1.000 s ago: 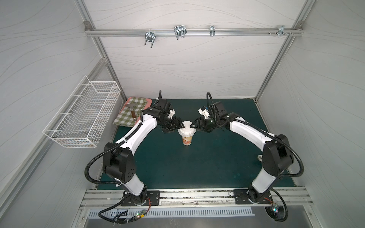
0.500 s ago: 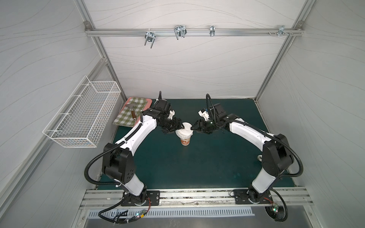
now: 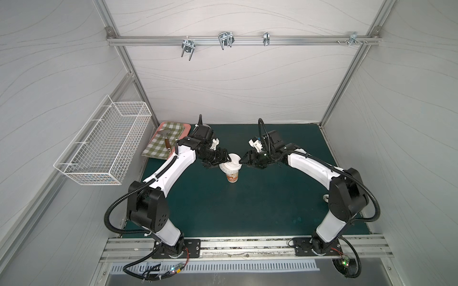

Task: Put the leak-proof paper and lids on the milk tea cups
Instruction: Secure the cup lid on the cup.

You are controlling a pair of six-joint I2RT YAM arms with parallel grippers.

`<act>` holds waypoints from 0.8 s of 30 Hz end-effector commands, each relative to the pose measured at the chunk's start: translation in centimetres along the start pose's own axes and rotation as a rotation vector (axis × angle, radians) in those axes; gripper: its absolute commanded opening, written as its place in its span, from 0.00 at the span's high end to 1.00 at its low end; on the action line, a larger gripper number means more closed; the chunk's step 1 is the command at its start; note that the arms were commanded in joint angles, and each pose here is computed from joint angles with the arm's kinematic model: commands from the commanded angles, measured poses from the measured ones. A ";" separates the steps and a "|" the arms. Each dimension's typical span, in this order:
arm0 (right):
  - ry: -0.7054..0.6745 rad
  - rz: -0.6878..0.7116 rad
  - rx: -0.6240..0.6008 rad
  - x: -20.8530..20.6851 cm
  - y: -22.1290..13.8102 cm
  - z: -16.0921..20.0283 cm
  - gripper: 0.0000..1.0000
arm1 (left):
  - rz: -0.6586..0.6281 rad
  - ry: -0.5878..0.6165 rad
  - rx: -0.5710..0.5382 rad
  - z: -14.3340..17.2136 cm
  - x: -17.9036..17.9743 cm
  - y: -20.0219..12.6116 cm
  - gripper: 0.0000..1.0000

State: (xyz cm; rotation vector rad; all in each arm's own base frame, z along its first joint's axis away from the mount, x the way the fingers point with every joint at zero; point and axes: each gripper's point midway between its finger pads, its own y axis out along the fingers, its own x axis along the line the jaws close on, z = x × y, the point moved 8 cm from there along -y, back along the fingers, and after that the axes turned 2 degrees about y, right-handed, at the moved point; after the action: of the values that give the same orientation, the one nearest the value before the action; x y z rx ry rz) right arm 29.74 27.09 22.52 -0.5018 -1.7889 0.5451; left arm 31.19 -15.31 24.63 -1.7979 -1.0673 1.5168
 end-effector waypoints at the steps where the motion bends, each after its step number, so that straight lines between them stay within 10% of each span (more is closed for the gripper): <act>1: -0.050 -0.029 -0.030 2.0 -1.3 -0.4 0.30 | 0.021 0.045 -0.049 -0.3 -1.1 -1.4 0.21; 24: -0.079 -0.040 -0.024 3.0 -1.3 -0.2 0.40 | 0.016 0.041 -0.037 0.5 -0.5 -1.1 0.23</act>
State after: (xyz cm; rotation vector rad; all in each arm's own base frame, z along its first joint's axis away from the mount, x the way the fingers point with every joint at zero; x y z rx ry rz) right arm 29.55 27.77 24.31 -0.4805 -1.8439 0.5264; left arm 30.72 -15.14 24.84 -1.8064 -1.0697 1.5112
